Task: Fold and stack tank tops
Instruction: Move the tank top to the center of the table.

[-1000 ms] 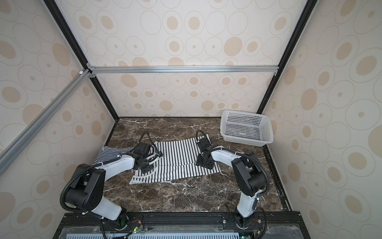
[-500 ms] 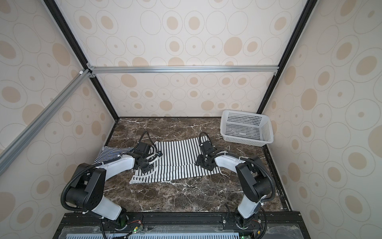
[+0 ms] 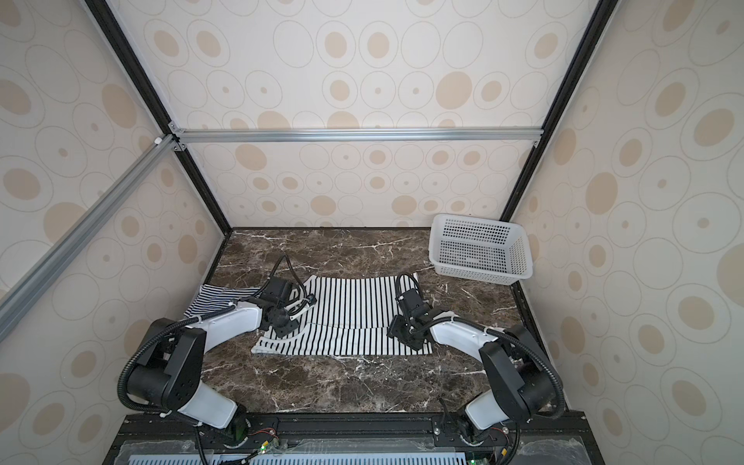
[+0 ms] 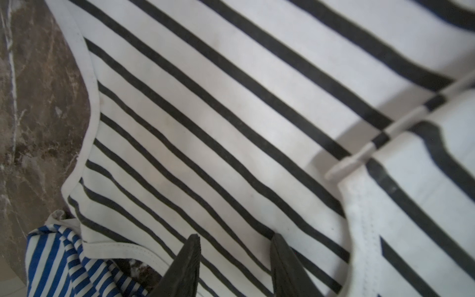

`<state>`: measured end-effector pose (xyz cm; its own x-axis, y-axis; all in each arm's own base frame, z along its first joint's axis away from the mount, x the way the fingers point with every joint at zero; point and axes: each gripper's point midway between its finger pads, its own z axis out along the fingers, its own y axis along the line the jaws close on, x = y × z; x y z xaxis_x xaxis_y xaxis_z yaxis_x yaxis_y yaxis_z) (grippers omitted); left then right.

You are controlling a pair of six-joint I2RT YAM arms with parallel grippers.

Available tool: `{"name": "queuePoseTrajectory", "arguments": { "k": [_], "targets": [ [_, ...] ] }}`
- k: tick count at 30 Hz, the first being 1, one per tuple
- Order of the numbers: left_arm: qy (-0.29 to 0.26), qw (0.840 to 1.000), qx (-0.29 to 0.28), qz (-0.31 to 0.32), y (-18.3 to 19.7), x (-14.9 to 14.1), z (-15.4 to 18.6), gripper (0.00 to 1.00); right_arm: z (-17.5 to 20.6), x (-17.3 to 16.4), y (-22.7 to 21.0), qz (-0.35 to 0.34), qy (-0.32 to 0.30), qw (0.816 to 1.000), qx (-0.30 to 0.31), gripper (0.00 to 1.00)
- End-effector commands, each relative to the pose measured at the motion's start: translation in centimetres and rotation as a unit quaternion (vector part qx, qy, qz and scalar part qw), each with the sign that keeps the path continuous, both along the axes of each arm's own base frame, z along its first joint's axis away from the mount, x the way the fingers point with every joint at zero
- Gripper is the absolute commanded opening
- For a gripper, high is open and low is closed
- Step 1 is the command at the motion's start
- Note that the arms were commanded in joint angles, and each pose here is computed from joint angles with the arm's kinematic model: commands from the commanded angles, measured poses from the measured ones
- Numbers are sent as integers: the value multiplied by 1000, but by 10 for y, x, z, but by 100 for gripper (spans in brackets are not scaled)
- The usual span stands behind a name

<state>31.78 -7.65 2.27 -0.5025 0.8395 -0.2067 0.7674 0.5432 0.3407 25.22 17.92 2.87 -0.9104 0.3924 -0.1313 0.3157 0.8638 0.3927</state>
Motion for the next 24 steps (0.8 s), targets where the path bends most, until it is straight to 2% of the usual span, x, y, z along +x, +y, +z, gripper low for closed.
{"name": "queuePoseTrajectory", "arguments": {
  "k": [1, 9, 15, 20, 24],
  "targets": [
    [63, 997, 33, -21, 11, -35, -23, 44, -16, -42, -22, -15, 70, 997, -31, 64],
    [113, 991, 24, -60, 4, -74, -29, 44, -14, -80, -36, -26, 96, 995, -30, 63],
    [121, 988, 58, -73, 13, -93, -35, 44, -14, -100, -46, -32, 112, 993, -33, 63],
    [138, 985, 55, -84, 11, -107, -35, 45, -1, -105, -44, -30, 101, 994, -21, 62],
    [132, 986, 53, -85, 11, -108, -28, 44, 24, -97, -41, -23, 73, 997, -15, 63]
  ]
}}
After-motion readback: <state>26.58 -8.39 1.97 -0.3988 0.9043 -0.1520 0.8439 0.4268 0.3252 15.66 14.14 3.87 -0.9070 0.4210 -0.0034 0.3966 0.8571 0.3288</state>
